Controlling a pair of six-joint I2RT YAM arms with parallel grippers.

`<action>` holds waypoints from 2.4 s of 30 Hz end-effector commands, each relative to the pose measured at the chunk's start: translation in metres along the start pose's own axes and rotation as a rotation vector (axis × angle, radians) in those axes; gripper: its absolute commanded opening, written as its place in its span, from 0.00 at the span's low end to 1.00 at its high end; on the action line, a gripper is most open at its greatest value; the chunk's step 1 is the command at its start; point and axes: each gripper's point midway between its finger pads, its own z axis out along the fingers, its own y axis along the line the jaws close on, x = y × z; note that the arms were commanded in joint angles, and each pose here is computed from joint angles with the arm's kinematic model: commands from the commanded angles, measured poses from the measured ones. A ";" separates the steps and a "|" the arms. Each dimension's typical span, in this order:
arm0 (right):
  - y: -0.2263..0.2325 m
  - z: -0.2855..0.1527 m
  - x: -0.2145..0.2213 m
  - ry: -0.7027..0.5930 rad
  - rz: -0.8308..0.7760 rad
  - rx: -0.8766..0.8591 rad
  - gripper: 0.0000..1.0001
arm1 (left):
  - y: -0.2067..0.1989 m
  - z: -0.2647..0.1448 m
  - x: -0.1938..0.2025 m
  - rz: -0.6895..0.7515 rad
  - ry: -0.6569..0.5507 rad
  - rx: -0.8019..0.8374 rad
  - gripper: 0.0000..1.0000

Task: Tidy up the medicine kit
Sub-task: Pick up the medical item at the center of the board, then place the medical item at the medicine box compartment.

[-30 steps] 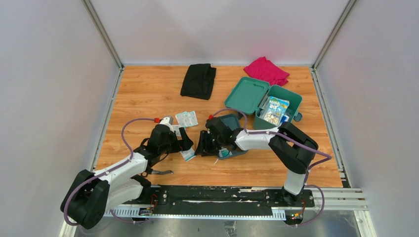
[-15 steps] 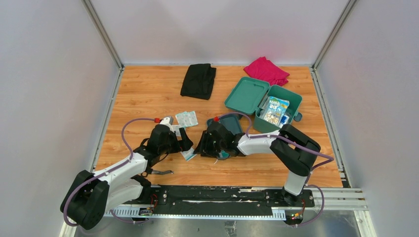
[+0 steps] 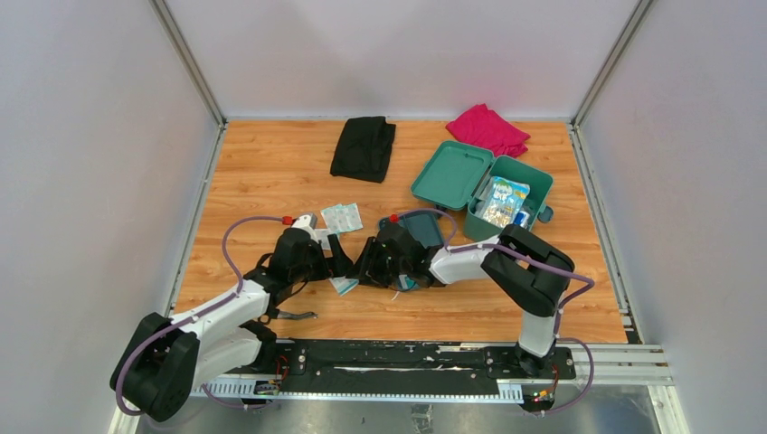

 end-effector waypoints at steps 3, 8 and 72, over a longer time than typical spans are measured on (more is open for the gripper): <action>-0.045 0.010 0.007 0.020 0.049 0.123 0.52 | 0.016 -0.005 0.023 0.001 0.088 -0.049 1.00; -0.045 0.013 0.005 0.010 0.076 0.093 0.48 | 0.016 -0.005 0.024 -0.002 0.092 -0.051 1.00; -0.083 -0.132 -0.049 -0.334 -0.229 0.314 0.00 | -0.022 -0.124 -0.072 0.006 -0.179 -0.059 1.00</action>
